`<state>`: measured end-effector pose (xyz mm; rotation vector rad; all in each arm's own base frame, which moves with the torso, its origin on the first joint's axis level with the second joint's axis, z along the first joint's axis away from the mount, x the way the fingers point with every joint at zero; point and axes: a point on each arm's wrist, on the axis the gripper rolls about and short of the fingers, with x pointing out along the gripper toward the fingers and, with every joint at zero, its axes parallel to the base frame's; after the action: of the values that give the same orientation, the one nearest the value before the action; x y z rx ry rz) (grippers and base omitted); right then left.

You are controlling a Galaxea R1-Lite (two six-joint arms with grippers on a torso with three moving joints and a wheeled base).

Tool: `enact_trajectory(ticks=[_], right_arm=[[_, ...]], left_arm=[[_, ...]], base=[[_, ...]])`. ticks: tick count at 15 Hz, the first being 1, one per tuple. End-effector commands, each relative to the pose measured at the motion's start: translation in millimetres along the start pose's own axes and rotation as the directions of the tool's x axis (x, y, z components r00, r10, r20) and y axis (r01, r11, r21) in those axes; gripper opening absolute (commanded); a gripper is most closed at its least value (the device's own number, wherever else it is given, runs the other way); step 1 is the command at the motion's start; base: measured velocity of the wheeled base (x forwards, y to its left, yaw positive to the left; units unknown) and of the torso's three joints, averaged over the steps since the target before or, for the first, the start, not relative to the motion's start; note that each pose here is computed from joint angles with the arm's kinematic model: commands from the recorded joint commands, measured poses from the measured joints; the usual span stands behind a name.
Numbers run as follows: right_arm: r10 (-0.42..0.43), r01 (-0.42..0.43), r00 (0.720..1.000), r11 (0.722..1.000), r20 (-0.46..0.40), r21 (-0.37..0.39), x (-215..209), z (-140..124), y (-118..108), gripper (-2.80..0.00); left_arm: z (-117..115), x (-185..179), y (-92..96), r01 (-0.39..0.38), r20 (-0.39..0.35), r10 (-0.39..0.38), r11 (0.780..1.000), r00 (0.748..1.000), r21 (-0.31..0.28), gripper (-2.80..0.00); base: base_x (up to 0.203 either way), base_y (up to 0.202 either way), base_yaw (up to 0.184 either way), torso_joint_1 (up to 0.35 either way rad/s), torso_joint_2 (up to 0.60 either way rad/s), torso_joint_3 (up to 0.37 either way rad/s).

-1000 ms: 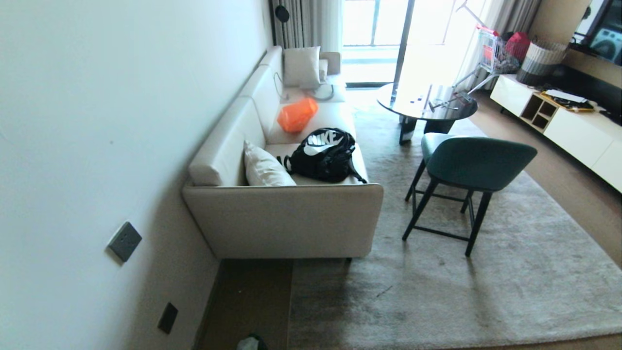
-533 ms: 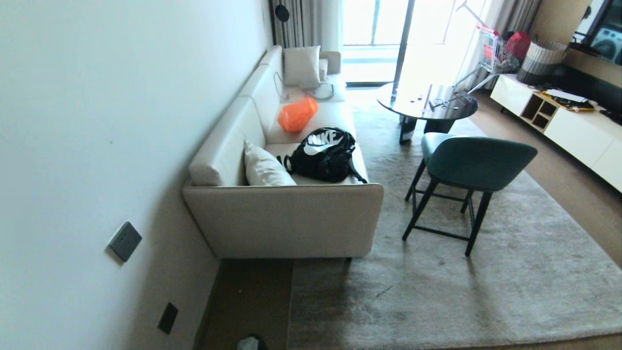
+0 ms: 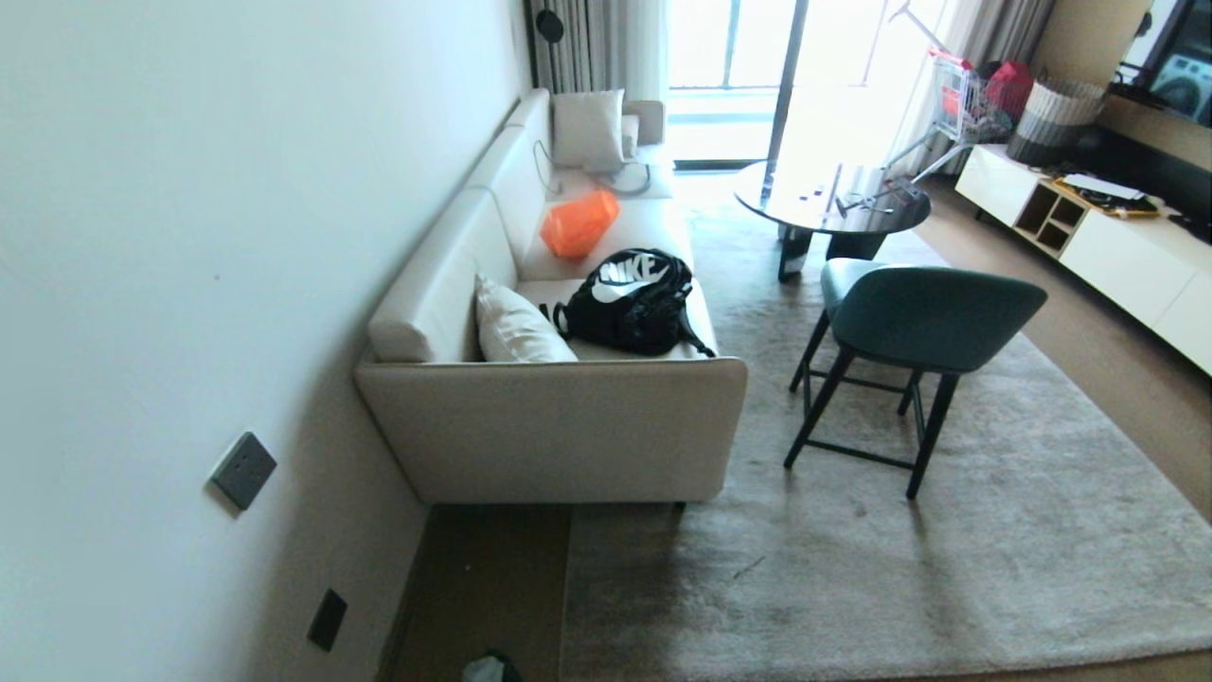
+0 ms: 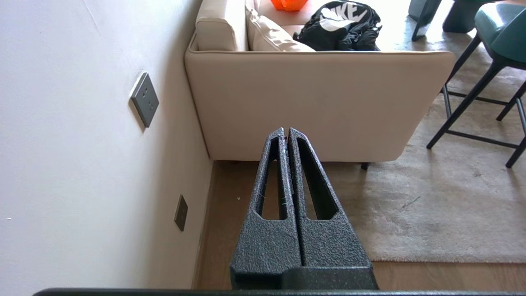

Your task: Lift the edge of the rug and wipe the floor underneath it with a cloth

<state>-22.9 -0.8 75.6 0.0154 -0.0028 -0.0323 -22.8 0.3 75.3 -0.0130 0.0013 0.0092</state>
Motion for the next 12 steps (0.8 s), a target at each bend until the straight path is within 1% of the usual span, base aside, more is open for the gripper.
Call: enact_trajectory(ticks=[1, 12], right_arm=[[0.0, 0.0, 1.0, 1.0, -0.001, 0.0, 0.1, 0.1, 0.0, -2.8], [0.002, -0.002, 1.0, 1.0, -0.001, -0.004, 0.1, 0.1, 0.0, -2.8]], left_arm=[[0.0, 0.0, 0.0, 0.0, 0.0, 0.0, 1.0, 1.0, -0.001, -2.8], [0.0, 0.0, 0.0, 0.0, 0.0, 0.0, 1.0, 1.0, -0.001, -2.8]], base=[[0.0, 0.0, 0.0, 0.0, 0.0, 0.0], [0.0, 0.0, 0.0, 0.0, 0.0, 0.0]])
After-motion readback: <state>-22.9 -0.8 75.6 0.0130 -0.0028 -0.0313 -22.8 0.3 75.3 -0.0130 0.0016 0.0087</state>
